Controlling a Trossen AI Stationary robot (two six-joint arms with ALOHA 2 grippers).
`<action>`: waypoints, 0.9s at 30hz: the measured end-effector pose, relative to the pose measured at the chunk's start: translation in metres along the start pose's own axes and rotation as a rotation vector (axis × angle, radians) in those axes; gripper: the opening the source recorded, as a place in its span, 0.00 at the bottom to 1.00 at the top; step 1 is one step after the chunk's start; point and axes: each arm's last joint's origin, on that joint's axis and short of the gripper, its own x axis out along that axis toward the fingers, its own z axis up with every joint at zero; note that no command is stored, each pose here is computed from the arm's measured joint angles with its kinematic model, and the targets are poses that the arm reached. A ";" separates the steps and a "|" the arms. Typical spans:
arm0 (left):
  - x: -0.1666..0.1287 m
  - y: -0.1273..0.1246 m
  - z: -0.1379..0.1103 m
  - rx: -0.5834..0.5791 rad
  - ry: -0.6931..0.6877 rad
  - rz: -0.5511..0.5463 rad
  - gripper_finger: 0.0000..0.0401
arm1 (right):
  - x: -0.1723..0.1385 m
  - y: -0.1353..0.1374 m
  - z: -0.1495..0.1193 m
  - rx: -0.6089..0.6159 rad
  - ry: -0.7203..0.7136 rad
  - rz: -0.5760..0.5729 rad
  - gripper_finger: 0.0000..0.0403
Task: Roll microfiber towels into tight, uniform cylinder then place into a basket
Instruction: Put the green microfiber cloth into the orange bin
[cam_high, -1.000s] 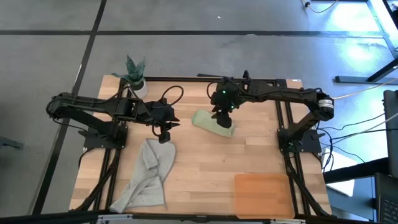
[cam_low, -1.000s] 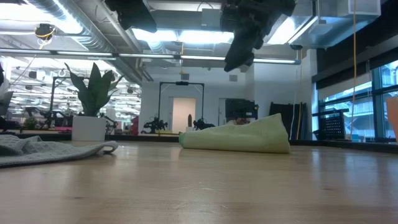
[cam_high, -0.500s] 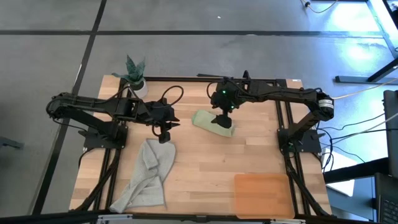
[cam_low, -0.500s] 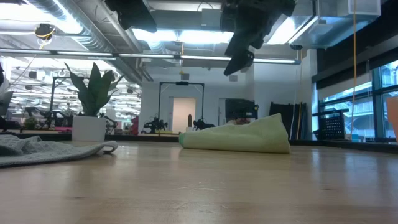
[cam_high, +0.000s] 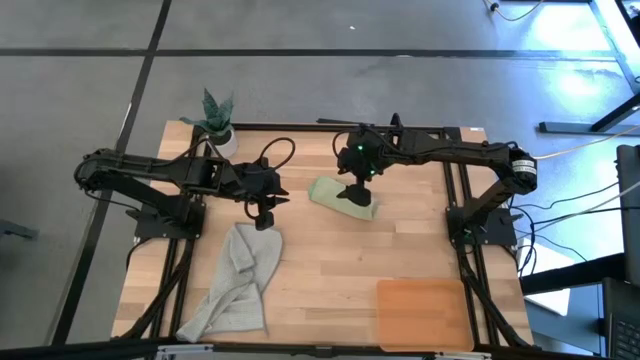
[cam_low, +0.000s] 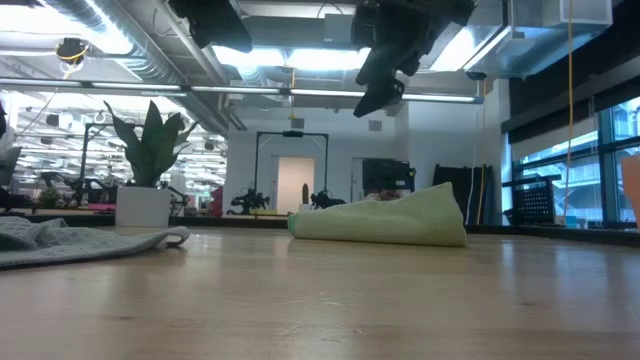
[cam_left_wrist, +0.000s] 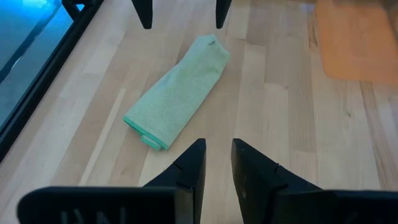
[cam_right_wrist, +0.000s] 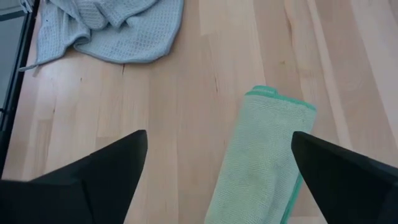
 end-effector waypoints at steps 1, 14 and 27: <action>0.000 0.000 0.000 0.000 0.000 0.000 0.17 | 0.000 0.000 0.000 0.000 0.000 0.000 0.99; 0.000 0.000 0.000 0.000 0.000 0.000 0.17 | 0.000 0.000 0.001 -0.003 -0.011 -0.001 0.98; 0.000 0.000 0.000 0.000 0.000 0.000 0.17 | 0.014 -0.006 -0.002 0.070 0.032 -0.054 0.98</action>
